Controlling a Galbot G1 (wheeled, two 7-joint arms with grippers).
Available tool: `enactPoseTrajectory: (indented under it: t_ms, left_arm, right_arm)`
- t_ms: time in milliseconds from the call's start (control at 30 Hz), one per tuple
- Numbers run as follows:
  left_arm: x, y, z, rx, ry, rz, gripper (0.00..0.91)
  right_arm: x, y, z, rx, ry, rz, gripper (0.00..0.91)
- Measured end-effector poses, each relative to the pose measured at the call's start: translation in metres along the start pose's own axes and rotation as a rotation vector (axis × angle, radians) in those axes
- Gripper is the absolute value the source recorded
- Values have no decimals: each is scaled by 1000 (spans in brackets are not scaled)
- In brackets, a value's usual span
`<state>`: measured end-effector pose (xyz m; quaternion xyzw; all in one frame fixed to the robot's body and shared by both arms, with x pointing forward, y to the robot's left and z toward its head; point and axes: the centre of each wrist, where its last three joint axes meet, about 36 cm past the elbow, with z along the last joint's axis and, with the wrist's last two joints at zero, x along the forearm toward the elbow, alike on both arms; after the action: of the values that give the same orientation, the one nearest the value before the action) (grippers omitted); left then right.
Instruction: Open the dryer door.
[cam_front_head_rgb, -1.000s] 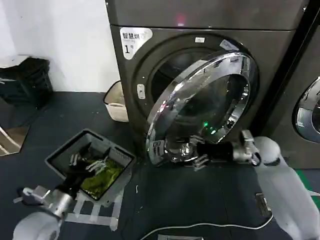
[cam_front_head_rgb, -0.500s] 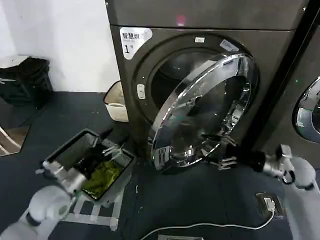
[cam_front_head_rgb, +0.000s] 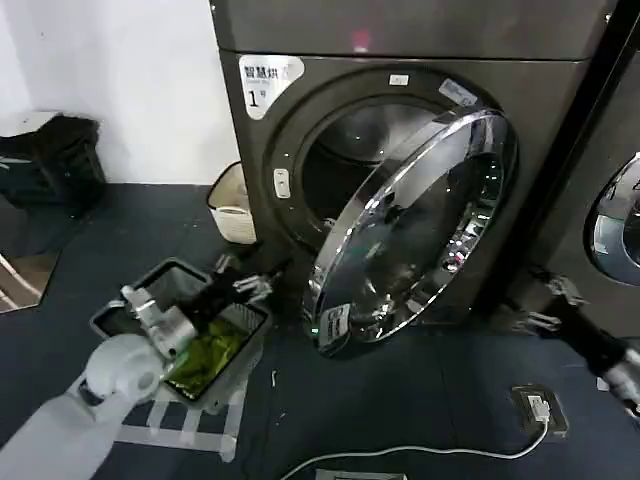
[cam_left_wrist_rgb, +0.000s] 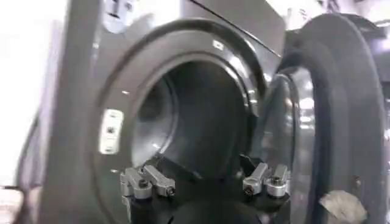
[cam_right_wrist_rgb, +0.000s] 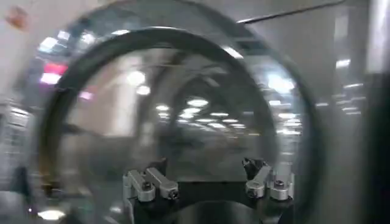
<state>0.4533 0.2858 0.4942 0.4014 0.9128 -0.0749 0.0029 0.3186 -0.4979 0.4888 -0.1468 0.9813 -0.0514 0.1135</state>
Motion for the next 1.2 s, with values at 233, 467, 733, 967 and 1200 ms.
enactPoseTrajectory:
  t_ms: [233,467,733,967,1200]
  left_arm:
    - [-24,-1,4,34,15,95,907]
    - [-60,-12,13,67,32,193,907]
    - [-96,-27,26,130,39,296,907]
    - [-130,-44,29,134,38,378,907]
    - [-164,-69,31,157,38,427,907]
  right_arm:
    - [47,-9,-18,36,99,359,907]
    - [85,-29,-54,142,175,511,907]
    - [114,-39,-73,201,175,612,907]
    - [135,-50,-97,249,125,782,907]
    - [158,-50,-122,324,96,973,907]
